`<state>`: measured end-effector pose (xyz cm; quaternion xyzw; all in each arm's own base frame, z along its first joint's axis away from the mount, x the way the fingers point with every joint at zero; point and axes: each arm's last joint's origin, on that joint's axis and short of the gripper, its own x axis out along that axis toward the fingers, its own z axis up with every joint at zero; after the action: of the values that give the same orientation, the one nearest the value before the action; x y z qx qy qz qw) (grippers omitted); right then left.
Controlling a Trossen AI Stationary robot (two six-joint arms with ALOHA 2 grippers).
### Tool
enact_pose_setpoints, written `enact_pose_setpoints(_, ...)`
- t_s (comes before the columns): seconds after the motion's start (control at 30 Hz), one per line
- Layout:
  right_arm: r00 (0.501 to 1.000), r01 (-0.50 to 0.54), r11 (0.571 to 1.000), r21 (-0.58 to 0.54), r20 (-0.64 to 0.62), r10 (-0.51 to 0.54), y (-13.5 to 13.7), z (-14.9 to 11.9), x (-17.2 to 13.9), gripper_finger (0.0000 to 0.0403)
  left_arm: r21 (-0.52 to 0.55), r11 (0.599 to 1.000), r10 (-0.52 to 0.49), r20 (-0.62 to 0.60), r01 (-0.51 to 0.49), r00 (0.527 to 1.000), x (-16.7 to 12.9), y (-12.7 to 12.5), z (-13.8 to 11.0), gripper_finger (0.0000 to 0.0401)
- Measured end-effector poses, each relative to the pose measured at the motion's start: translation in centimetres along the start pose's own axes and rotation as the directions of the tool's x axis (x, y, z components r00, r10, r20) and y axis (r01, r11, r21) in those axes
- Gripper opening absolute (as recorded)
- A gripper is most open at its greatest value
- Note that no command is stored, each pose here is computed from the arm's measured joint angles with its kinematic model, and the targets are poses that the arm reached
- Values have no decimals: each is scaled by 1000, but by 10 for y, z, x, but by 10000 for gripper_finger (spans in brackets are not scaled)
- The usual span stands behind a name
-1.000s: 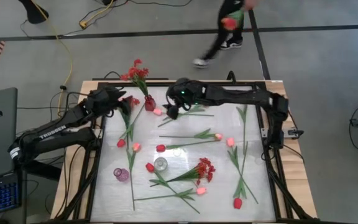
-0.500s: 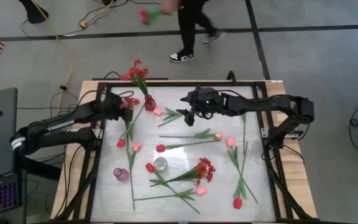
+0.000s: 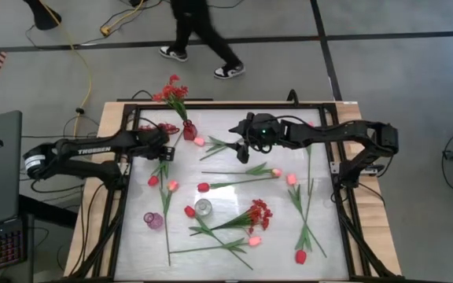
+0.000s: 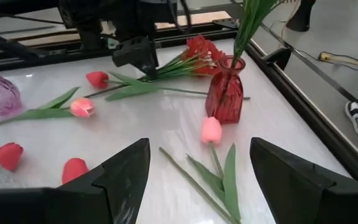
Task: Sort flowers into vase by color
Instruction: Put the orange flowers into the red vase
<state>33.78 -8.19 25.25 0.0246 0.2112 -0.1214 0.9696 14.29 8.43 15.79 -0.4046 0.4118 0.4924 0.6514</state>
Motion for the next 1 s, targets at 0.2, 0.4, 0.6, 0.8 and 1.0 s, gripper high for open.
enact_pose_setpoints(0.2, 999, -11, 1000, -8, 35, 11, -1, 3, 0, 302, 13, 999, 39, -7, -38, 999, 8, -5, -4, 194)
enact_pose_setpoints(0.4, 1000, -12, 1000, -6, 24, 12, -1, 2, 0, 302, 25, 996, 91, -32, -90, 995, 18, -6, -4, 194)
enact_pose_setpoints(0.6, 1000, -12, 1000, -1, -7, 12, -1, -1, 0, 302, 50, 993, 113, -45, -111, 993, 27, -10, -4, 159)
enact_pose_setpoints(0.8, 1000, -12, 1000, 2, -17, 12, -1, -2, 0, 302, 49, 994, 97, -8, -96, 995, 21, -8, -3, 69)
enact_pose_setpoints(1.0, 1000, -11, 1000, 12, -20, 11, -1, -2, 0, 302, 10, 994, 106, 148, -108, 983, 5, -3, 2, 9)
